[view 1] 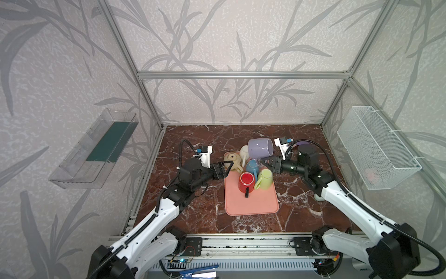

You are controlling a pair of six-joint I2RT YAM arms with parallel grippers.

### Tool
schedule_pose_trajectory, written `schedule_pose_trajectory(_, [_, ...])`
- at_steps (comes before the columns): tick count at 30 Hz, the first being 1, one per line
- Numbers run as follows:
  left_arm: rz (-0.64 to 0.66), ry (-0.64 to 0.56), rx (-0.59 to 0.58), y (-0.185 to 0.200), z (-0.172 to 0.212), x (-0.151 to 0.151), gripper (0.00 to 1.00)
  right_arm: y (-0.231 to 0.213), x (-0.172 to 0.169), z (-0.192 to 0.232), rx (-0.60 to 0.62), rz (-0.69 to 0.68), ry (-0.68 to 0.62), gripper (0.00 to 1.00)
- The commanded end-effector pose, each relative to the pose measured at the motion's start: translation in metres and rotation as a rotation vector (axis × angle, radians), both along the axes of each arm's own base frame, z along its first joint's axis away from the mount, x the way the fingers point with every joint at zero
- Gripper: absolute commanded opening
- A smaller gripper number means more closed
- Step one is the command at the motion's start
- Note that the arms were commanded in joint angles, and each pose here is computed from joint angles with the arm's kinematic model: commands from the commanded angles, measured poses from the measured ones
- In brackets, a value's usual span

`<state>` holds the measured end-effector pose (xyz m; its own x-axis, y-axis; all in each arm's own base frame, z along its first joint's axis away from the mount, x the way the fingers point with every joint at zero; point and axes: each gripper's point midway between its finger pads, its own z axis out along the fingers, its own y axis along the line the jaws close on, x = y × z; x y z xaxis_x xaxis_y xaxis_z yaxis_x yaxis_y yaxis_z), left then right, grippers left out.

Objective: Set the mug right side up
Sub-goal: 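Lift the lavender mug with the right gripper toward the left gripper, then grasp the lavender mug handle with the left gripper while the right gripper holds it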

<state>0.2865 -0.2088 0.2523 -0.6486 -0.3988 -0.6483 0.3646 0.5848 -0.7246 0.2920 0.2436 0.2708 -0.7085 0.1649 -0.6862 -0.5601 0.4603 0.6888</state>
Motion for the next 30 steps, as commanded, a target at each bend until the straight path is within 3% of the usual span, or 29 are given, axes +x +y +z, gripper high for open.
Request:
schedule_pose_trajectory(1, [-0.071,-0.108,-0.17,-0.018,0.047,0.005,0.82,0.009,0.015,0.069,0.195,0.044,-0.121,0.0])
schedule_pose_trajectory(9, [-0.205,-0.165,-0.27,-0.049,0.083,0.02,0.79,0.021,0.045,0.099,0.306,0.082,-0.118,0.0])
schedule_pose_trajectory(30, [-0.249,-0.193,-0.411,-0.08,0.102,0.074,0.58,0.036,0.067,0.11,0.371,0.201,-0.168,0.0])
